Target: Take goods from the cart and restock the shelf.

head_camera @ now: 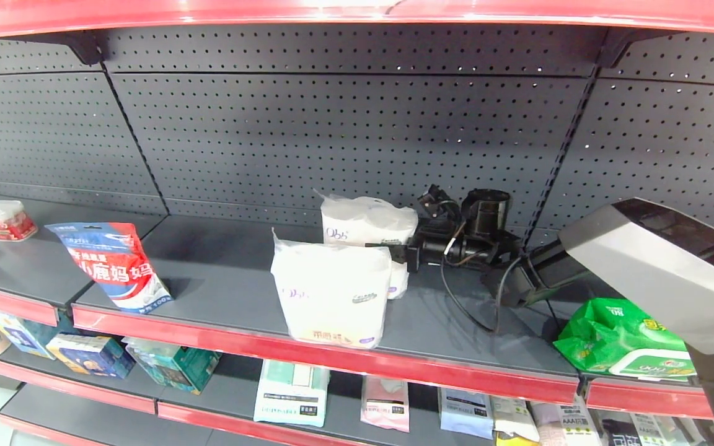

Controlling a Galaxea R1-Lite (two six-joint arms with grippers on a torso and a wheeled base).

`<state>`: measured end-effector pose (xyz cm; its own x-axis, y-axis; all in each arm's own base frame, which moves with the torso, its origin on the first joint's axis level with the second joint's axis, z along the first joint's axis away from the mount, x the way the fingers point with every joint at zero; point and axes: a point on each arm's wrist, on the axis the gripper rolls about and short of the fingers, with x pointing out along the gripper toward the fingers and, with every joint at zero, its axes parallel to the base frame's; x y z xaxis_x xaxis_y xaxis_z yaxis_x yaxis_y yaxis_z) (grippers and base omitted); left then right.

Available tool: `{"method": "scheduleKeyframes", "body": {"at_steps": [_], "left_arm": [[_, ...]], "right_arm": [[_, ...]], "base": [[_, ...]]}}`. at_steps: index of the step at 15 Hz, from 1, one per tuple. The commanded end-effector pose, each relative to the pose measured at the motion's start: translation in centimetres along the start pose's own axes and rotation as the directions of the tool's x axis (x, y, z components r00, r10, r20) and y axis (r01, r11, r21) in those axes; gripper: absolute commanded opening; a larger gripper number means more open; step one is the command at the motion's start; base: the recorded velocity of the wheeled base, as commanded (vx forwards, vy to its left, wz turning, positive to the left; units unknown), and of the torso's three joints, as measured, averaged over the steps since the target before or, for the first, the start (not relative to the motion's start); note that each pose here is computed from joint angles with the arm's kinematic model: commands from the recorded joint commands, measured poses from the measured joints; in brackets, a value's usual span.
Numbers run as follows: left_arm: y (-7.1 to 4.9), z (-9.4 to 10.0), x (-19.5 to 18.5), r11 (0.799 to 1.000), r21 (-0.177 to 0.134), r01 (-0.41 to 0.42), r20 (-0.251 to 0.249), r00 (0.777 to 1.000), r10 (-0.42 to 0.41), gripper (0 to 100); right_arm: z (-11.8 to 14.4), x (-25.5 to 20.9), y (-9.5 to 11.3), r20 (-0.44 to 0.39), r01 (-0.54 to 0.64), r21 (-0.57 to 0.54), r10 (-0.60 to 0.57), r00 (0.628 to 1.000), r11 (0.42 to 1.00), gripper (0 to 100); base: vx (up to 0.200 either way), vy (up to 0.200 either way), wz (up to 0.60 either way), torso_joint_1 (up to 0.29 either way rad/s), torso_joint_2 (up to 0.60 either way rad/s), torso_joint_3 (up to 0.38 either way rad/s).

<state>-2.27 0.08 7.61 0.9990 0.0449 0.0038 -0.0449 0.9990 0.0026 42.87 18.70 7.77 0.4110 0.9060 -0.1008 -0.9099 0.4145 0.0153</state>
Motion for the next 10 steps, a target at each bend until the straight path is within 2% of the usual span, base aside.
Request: {"method": "scheduleKeyframes", "body": {"at_steps": [1,8,10], "left_arm": [[0.00,0.00,0.00,1.000,0.000,-0.001,0.001,1.000,0.001,100],[0.00,0.00,0.00,1.000,0.000,-0.001,0.001,1.000,0.001,100],[0.00,0.00,0.00,1.000,0.000,-0.001,0.001,1.000,0.001,100]], "right_arm": [[-0.31,-0.11,-0.11,-0.007,0.004,0.004,-0.004,1.000,1.000,0],[-0.63,-0.61,-0.27,-0.014,-0.001,-0.013,0.001,1.000,1.000,0],[-0.53,-0.92,-0.55,-0.005,-0.047,-0.013,0.047,0.999,0.999,0]], "base": [[0.000,0.000,0.00,0.000,0.00,0.000],[0.000,0.000,0.00,0.000,0.00,0.000],[0.000,0.000,0.00,0.000,0.00,0.000]]}}
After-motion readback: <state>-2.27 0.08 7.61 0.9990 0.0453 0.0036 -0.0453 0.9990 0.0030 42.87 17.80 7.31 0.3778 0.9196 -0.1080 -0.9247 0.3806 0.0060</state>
